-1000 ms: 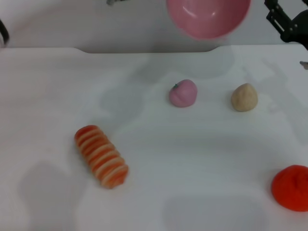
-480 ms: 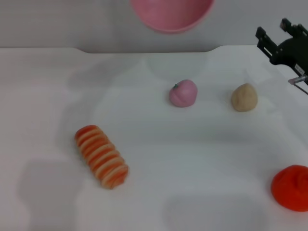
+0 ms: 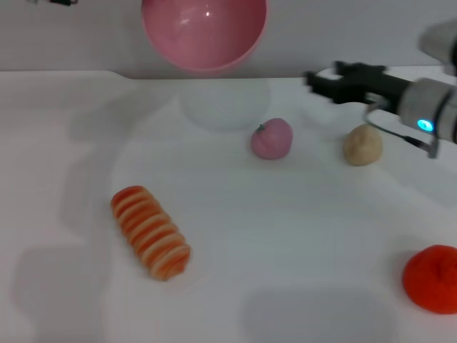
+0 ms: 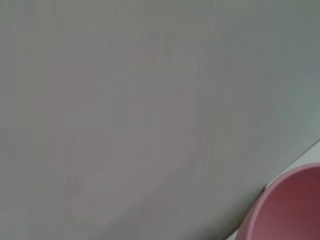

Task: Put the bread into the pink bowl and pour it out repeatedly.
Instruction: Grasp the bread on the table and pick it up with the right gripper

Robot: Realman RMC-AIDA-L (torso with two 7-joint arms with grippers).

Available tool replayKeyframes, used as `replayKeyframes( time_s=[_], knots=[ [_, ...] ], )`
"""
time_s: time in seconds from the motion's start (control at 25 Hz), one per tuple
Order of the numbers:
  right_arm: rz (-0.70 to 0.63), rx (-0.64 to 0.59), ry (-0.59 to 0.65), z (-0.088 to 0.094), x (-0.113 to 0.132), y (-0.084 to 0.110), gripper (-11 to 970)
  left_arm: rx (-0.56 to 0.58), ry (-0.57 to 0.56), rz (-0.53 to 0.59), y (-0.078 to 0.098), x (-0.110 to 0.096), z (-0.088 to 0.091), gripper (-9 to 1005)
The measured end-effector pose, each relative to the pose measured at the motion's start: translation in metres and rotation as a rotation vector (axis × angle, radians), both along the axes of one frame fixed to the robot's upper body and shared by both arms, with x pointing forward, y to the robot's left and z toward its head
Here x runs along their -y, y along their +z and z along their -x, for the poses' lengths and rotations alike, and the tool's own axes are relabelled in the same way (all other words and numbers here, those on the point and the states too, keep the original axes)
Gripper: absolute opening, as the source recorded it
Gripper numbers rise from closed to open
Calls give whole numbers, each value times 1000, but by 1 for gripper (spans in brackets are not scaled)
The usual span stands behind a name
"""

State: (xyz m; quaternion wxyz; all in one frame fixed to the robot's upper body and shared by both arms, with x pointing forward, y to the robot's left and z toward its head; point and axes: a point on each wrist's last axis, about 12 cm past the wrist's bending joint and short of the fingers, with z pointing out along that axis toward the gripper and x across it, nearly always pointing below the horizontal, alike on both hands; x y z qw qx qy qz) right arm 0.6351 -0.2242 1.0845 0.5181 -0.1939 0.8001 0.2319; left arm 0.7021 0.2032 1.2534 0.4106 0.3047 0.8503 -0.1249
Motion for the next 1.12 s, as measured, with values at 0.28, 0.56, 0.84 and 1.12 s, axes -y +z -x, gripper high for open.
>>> replayKeyframes(
  time_s=[0.28,0.56,0.84,1.12],
  knots=[
    [65,-95,327,6,-55,38,671,5,8,-13,-8,-5,1,44],
    [77,-202,514,16,-84,50,671,26,37,-47,-10,-16,-1,44],
    [161,-266,657,29,-115,49,671,35,67,-88,-12,-25,-3,44],
    [200,-282,728,42,-135,39,671,38,89,-103,-21,-36,-1,44]
  ],
)
